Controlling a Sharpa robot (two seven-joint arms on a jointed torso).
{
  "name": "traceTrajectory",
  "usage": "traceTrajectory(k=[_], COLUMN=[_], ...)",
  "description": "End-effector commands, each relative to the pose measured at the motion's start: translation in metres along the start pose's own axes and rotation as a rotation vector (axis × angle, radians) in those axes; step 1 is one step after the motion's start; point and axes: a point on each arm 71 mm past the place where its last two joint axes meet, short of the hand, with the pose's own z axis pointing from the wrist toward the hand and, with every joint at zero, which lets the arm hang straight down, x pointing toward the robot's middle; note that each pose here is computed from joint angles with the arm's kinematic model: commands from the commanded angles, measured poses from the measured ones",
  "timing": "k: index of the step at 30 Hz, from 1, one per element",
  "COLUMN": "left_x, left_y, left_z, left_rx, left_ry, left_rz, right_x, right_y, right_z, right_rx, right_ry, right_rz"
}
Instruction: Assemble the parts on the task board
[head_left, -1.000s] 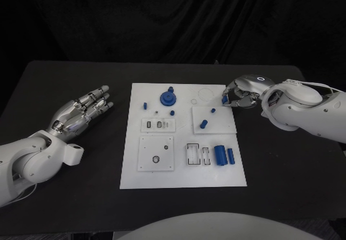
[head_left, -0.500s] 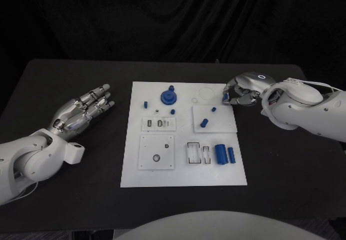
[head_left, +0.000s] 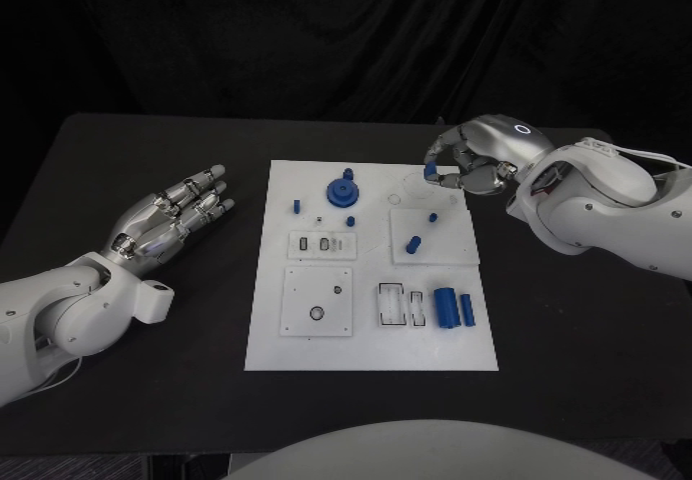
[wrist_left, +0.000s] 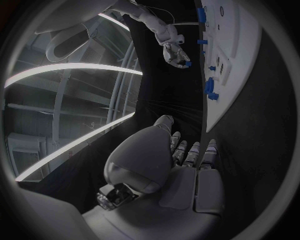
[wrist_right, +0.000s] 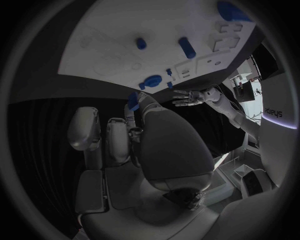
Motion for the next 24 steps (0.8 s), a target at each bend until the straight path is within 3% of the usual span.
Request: traceTrajectory(k=[1,6,11,17,24], left_x=[0.0031,0.0056,0.0067,0.0059,0.0056], left_y=[-0.0014,-0.0009,-0.0007,-0.0005,-0.0003], left_z=[0.0017,0.0038,0.0046,0.0042,0.0043], left_rx=[0.028,0.029,0.029,0.026,0.024], left_ry=[0.014,0.021,0.024,0.024,0.025], left_rz=[-0.011,-0.016,-0.018,-0.017,-0.018], right_x=[0.001,0.019,0.041,0.063,0.075], right_y=[0.029,0.070,0.092,0.108,0.114], right_z=[0.010,0.028,0.036,0.039,0.041], right_rx=[-0.087,-0.200,-0.254,-0.285,-0.277], right_ry=[0.003,0.095,0.173,0.239,0.296], right_rz=[0.015,0.016,-0.004,-0.031,-0.064])
